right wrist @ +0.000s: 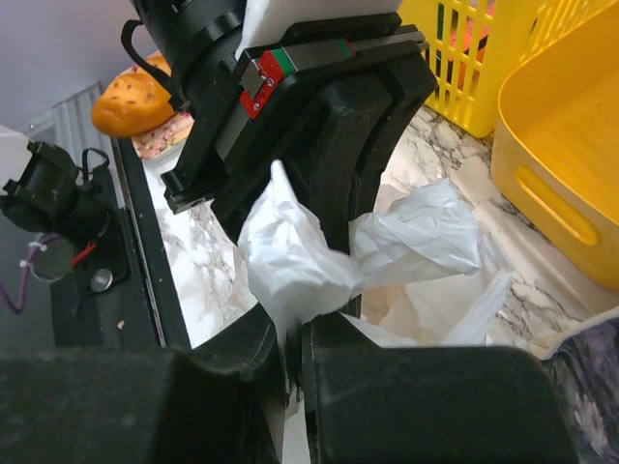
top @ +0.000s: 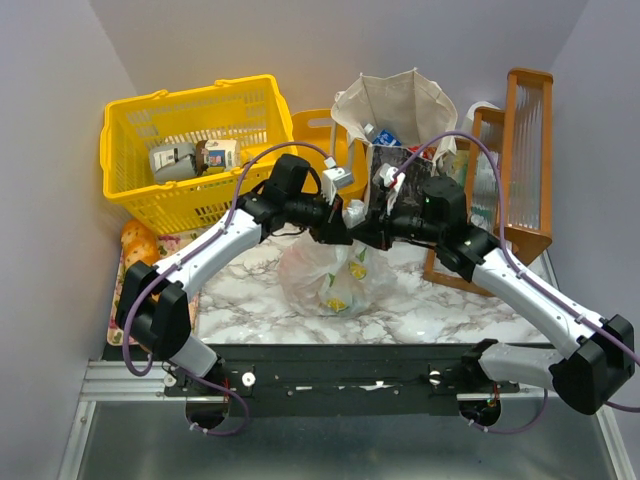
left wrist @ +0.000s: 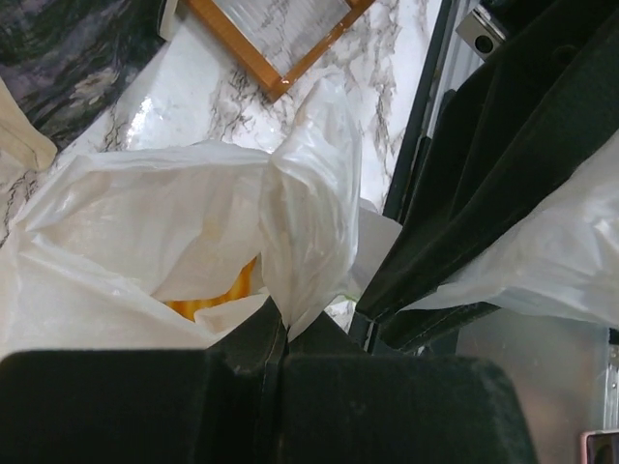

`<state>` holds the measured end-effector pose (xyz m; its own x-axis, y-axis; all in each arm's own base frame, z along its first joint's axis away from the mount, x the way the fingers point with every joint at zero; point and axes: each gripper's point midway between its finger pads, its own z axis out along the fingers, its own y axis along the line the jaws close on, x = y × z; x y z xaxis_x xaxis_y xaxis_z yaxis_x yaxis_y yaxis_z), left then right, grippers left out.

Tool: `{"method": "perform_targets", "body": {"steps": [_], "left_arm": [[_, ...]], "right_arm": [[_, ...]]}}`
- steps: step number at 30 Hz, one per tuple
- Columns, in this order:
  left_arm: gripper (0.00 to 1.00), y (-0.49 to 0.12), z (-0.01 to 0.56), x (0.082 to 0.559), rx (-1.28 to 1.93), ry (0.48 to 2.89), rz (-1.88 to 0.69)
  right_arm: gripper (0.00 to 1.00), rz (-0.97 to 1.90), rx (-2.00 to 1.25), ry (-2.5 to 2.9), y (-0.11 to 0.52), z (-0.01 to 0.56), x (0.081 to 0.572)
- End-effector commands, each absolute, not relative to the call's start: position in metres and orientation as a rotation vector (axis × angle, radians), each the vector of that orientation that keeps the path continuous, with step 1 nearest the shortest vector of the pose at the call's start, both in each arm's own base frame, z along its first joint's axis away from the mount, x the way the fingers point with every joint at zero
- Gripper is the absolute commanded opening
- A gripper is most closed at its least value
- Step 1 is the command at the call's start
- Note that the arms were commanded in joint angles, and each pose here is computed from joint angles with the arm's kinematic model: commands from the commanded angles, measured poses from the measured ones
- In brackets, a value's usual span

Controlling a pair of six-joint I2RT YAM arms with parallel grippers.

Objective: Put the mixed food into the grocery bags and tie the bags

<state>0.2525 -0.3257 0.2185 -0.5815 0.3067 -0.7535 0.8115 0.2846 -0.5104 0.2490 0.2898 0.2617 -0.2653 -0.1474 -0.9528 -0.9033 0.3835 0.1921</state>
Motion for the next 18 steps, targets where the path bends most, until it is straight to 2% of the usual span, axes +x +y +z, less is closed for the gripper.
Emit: {"method": "perform_targets", "body": {"steps": [1, 3, 4, 7, 12, 15, 18], "left_arm": [[0.0, -0.321, 0.224, 0.234, 1.123, 2.001, -1.297], [0.0, -0.316, 0.223, 0.23, 1.137, 2.011, -1.291], [0.0, -0.315, 0.223, 0.231, 1.137, 2.009, -1.281], [0.0, -0.309, 0.22, 0.229, 1.126, 2.017, -1.273], [0.0, -0.303, 0.223, 0.228, 1.143, 1.981, -1.268], [0.0, -0.3, 0.228, 0.229, 1.141, 1.971, -1.273], [0.0, -0.295, 0.228, 0.232, 1.124, 1.975, -1.252]], "right_arm": [[0.28, 1.014, -0.989, 1.616, 0.297, 0.277, 0.245], [0.38, 1.01, -0.986, 1.617, 0.297, 0.278, 0.246], [0.48, 1.009, -0.985, 1.621, 0.297, 0.277, 0.246], [0.56, 1.005, -0.983, 1.625, 0.296, 0.276, 0.246], [0.58, 0.991, -0.962, 1.63, 0.293, 0.277, 0.246], [0.67, 0.977, -0.942, 1.65, 0.287, 0.275, 0.243], [0.7, 0.926, -0.913, 1.672, 0.277, 0.276, 0.243]]}}
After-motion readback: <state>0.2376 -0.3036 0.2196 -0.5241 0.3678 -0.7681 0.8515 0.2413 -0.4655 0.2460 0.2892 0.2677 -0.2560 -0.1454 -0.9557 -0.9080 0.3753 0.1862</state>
